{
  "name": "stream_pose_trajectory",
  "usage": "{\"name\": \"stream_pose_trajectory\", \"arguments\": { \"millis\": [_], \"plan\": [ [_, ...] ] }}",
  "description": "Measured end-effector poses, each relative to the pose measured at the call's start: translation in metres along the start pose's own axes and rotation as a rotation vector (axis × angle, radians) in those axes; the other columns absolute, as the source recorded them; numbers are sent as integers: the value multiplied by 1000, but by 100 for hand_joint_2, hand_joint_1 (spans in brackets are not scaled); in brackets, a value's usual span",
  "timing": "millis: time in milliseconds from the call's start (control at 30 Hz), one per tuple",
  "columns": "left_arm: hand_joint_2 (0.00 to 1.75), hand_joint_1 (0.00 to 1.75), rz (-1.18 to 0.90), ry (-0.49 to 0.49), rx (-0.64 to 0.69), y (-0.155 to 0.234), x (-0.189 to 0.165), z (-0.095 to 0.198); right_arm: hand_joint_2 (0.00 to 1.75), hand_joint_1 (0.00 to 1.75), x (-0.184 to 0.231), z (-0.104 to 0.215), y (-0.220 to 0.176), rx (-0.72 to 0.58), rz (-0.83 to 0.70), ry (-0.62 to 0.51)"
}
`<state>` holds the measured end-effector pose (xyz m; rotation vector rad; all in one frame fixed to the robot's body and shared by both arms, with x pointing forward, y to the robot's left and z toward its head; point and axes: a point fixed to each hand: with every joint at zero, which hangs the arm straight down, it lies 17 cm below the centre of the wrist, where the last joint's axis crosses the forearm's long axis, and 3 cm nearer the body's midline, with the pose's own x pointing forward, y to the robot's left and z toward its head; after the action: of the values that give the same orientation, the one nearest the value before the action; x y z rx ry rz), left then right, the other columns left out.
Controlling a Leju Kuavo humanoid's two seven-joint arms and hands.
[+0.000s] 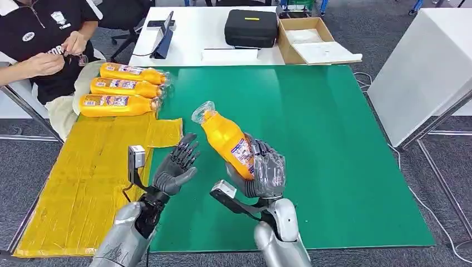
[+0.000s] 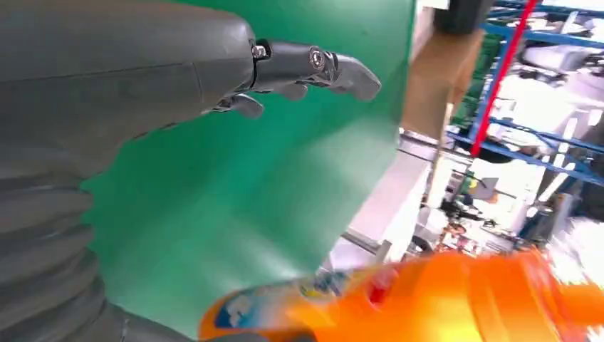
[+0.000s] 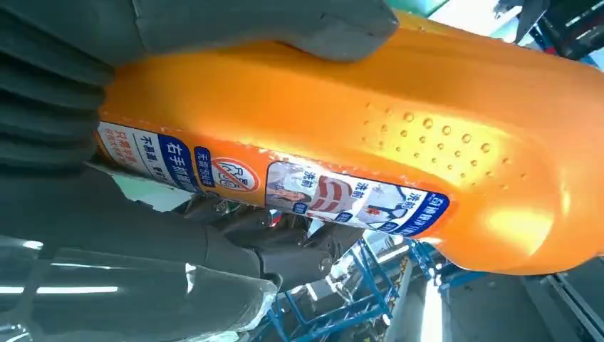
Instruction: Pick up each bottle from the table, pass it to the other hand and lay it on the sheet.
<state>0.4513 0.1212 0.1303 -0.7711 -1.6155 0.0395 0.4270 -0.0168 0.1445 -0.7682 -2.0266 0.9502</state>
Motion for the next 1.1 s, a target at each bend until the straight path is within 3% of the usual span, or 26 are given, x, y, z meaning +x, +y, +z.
{"name": "stream_pose_trajectory", "arguments": {
  "millis": [333, 1100],
  "plan": [
    [175, 0, -45, -80, -51, -46, 24, -8, 175, 175, 3, 0, 0, 0, -4, -19],
    [175, 0, -38, -99, -41, -65, 33, -16, 175, 175, 30, -2, 18, 48, -38, -69]
  ]
}}
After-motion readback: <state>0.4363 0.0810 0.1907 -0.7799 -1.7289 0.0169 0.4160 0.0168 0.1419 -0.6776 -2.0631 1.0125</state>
